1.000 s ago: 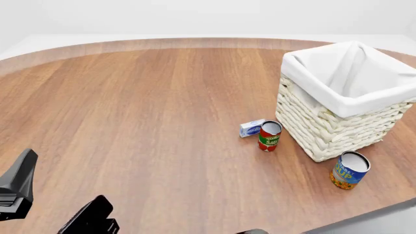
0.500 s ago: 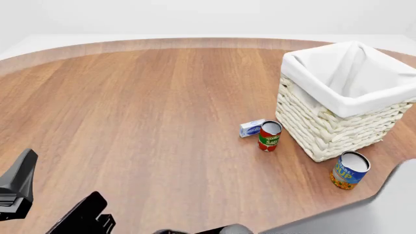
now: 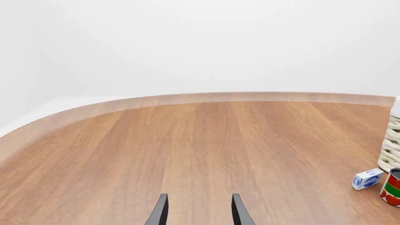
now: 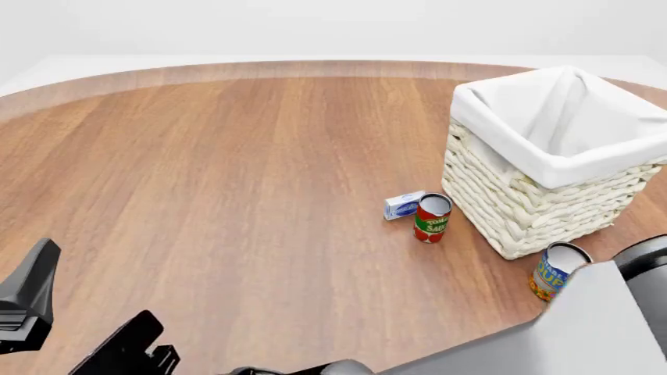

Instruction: Pick up the ketchup, and put it in the basket.

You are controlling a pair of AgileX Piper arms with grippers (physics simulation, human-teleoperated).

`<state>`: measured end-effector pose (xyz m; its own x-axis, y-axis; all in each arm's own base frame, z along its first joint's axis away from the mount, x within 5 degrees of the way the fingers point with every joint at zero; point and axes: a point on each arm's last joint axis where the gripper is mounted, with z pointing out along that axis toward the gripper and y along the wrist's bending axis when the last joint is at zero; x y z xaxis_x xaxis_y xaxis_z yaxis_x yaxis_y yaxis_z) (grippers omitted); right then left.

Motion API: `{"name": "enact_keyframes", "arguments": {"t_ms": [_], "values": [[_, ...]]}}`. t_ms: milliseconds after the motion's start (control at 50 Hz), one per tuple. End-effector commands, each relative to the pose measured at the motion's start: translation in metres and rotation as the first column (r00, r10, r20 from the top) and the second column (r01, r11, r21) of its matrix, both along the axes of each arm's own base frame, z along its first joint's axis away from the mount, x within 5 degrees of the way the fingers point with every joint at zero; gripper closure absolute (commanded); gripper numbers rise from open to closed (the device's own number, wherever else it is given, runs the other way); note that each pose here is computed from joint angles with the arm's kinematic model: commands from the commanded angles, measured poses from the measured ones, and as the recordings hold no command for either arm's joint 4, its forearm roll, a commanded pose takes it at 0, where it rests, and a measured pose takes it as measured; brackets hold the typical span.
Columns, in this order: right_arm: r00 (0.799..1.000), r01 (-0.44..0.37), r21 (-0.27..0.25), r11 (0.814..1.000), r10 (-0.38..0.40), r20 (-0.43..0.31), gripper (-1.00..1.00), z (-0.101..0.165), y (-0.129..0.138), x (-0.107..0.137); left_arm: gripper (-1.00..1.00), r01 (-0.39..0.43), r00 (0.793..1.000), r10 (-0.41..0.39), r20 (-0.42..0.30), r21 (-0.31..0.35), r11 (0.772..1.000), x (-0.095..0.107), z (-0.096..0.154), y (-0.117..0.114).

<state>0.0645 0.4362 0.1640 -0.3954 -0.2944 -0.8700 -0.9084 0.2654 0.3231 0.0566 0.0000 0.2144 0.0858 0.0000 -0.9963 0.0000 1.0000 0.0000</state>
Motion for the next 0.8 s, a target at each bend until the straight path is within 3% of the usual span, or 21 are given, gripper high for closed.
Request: {"name": "enact_keyframes", "arguments": {"t_ms": [20, 260, 280, 600, 800], "values": [[1.0, 0.002, -0.014, 1.0, -0.002, -0.01, -1.0, -0.011, 0.007, 0.0, -1.0, 0.0, 1.0, 0.0, 0.0, 0.0, 1.0, 0.0, 0.0, 0.0], [1.0, 0.013, -0.019, 1.0, -0.013, -0.016, -1.0, -0.018, 0.007, 0.004, -1.0, 0.0, 1.0, 0.0, 0.0, 0.0, 1.0, 0.0, 0.0, 0.0], [1.0, 0.013, -0.018, 1.0, -0.013, -0.016, 1.0, -0.017, 0.007, 0.005, -1.0, 0.0, 1.0, 0.0, 0.0, 0.0, 1.0, 0.0, 0.0, 0.0], [1.0, 0.014, -0.007, 1.0, -0.014, -0.019, 1.0, -0.016, 0.005, 0.004, -1.0, 0.0, 1.0, 0.0, 0.0, 0.0, 1.0, 0.0, 0.0, 0.0], [1.0, 0.015, 0.016, 1.0, -0.014, -0.011, 1.0, -0.002, 0.0, 0.004, -1.0, 0.0, 1.0, 0.0, 0.0, 0.0, 1.0, 0.0, 0.0, 0.0]]}}
